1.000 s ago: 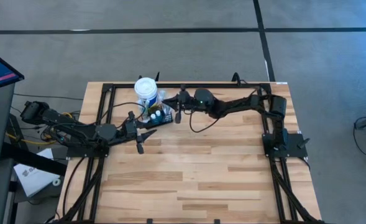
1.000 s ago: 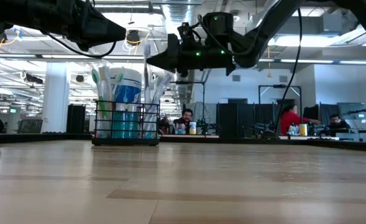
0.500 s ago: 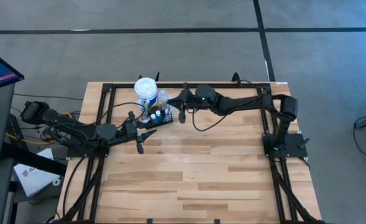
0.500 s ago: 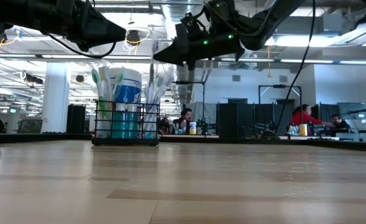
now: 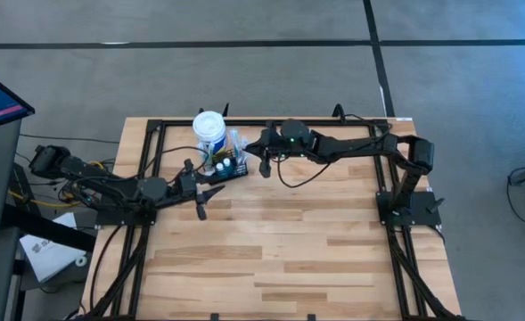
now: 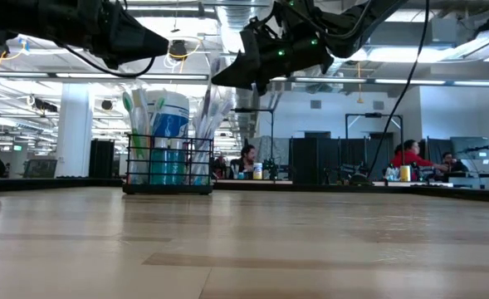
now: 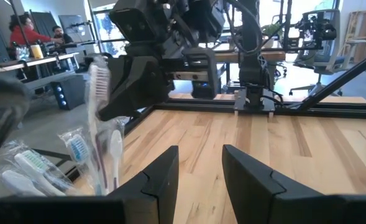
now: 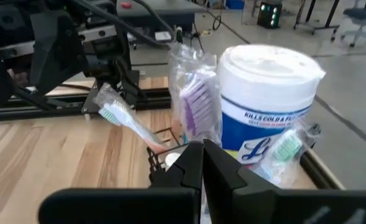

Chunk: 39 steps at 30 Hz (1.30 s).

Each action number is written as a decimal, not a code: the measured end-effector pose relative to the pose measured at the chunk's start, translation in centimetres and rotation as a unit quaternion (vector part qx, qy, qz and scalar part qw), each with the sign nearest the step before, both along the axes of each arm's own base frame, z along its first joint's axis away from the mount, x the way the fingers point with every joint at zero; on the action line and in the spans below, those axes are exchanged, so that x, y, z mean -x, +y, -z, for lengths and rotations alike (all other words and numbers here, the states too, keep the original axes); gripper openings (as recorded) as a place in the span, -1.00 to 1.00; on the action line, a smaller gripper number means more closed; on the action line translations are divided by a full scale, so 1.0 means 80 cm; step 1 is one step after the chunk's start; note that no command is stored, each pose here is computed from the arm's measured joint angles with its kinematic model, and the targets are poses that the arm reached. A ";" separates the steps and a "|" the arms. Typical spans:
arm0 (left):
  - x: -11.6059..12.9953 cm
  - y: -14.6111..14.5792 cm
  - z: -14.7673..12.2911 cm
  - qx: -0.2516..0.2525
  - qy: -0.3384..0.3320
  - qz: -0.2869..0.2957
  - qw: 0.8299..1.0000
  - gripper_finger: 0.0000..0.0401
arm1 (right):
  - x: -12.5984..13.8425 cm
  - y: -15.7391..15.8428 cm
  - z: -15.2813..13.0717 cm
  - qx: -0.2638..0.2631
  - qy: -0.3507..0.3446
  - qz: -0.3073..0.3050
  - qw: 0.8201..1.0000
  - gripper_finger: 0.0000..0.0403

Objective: Pick & Place toothbrushing station
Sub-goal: Put the purple toothbrush into the wire organizer

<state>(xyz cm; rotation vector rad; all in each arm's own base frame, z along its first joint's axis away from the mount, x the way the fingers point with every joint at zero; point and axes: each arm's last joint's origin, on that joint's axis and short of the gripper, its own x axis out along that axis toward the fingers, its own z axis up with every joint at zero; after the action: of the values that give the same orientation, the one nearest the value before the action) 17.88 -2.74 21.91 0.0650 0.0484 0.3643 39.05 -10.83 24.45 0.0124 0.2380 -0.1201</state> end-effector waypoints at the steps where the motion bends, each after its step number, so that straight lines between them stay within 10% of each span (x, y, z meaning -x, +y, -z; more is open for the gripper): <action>1: 0.000 0.001 0.000 0.000 0.000 -0.002 1.000 -0.42 | 0.000 0.000 0.000 -0.004 0.004 0.001 1.000 -1.00; 39: -0.001 0.003 0.000 0.000 0.000 -0.008 1.000 -0.42 | -0.009 -0.003 -0.019 -0.058 0.119 0.013 0.991 -1.00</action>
<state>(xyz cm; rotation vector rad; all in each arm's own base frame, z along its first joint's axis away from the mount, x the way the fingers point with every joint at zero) 17.92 -2.46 21.92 0.0641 0.0481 0.3797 39.74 -11.07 26.00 0.1174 0.4829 -0.1337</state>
